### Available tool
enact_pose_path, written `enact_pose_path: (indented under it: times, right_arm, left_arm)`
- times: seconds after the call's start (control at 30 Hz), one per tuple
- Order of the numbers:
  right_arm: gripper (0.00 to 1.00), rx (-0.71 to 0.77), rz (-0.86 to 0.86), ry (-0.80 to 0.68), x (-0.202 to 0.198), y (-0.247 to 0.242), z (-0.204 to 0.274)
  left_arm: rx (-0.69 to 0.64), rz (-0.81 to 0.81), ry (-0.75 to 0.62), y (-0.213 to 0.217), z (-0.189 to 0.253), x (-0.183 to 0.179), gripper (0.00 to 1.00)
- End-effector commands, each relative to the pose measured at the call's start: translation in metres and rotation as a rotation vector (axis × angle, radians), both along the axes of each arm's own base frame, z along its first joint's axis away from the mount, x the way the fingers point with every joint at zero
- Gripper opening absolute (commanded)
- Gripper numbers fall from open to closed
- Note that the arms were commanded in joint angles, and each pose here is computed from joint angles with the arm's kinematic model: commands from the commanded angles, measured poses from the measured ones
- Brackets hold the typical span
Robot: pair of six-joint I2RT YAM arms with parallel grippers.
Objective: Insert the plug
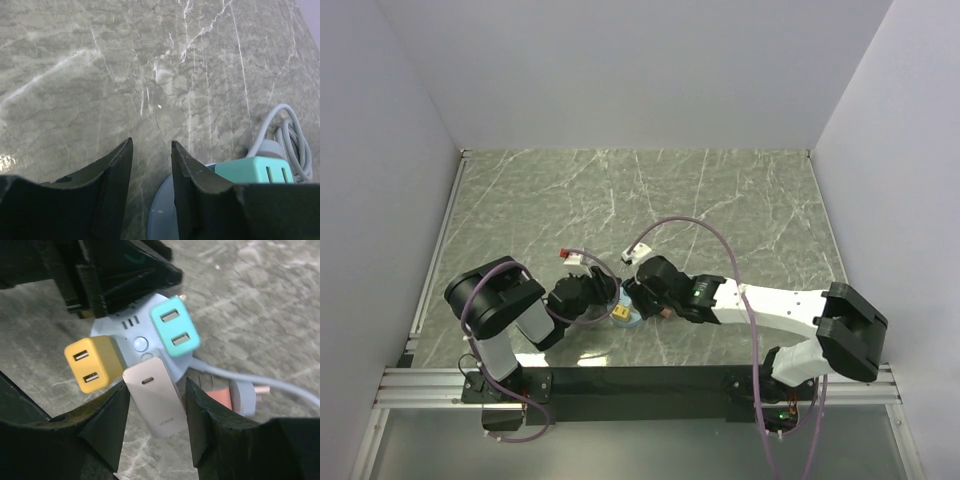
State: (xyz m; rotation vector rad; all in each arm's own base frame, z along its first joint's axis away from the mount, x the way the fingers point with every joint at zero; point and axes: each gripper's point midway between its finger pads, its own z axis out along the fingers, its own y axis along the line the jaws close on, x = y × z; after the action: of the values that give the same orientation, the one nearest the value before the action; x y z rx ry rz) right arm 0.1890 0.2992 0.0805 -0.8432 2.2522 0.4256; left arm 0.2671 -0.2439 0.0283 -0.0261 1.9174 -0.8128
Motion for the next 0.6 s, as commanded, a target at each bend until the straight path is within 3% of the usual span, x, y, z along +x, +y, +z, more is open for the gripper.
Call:
enact_pose_path:
  times: [0.0,0.03,0.33,0.57]
  right_arm:
    - [0.10,-0.041,0.047,0.050,-0.003,0.006,-0.014]
    - [0.00,-0.055,0.053,0.056,-0.003,0.008,-0.016]
    - [0.00,-0.122,0.105,0.155,-0.014,0.013,-0.038]
    - [0.00,-0.119,0.031,0.189,-0.018,0.004,-0.040]
  left_arm:
    - [0.041,-0.062,0.046,-0.005,-0.017,-0.012,0.43]
    - [0.042,-0.064,0.045,-0.006,-0.017,-0.011,0.43]
    - [0.049,-0.065,0.053,-0.004,-0.023,-0.015,0.41]
    - [0.042,-0.047,0.059,-0.001,-0.026,-0.018,0.40]
